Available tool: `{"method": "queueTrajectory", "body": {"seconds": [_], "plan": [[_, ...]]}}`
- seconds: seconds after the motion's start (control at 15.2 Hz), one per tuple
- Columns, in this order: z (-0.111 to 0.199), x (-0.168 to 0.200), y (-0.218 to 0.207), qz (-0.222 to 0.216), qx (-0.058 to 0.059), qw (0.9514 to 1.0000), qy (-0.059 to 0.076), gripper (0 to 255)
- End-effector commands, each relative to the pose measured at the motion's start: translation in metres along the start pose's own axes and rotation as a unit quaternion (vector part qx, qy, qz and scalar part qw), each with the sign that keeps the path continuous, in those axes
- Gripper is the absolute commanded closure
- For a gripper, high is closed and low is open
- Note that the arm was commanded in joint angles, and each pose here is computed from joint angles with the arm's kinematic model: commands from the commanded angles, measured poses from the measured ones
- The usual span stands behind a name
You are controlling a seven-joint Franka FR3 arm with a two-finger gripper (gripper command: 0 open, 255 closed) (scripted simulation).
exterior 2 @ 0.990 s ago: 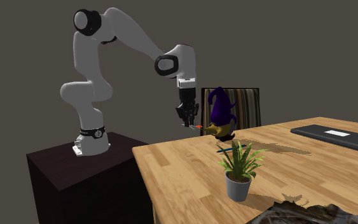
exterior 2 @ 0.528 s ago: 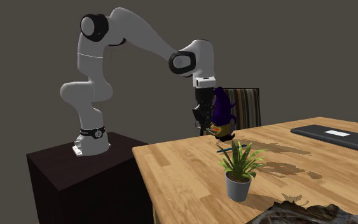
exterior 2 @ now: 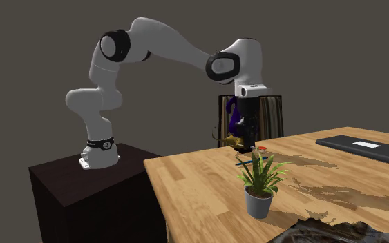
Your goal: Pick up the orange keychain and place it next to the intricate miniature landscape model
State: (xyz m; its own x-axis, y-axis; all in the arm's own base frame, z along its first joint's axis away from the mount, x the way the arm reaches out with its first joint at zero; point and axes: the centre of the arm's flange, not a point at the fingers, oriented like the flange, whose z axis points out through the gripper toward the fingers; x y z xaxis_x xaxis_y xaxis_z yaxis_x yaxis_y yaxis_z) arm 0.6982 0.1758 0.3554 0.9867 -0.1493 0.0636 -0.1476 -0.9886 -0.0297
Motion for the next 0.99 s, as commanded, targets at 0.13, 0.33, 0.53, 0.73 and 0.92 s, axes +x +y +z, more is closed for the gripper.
{"method": "queueTrajectory", "body": {"seconds": [0.13, 0.33, 0.53, 0.73, 0.92], "plan": [[0.002, 0.053, 0.002, 0.000, 0.000, 1.0000, 0.000, 255], [0.008, 0.079, 0.002, 0.000, 0.000, 1.0000, 0.000, 255], [0.024, 0.078, 0.002, 0.000, 0.000, 1.0000, 0.000, 255], [0.040, 0.077, 0.003, 0.000, 0.000, 1.0000, 0.000, 255], [0.056, 0.075, 0.003, 0.000, 0.000, 1.0000, 0.000, 255]]}}
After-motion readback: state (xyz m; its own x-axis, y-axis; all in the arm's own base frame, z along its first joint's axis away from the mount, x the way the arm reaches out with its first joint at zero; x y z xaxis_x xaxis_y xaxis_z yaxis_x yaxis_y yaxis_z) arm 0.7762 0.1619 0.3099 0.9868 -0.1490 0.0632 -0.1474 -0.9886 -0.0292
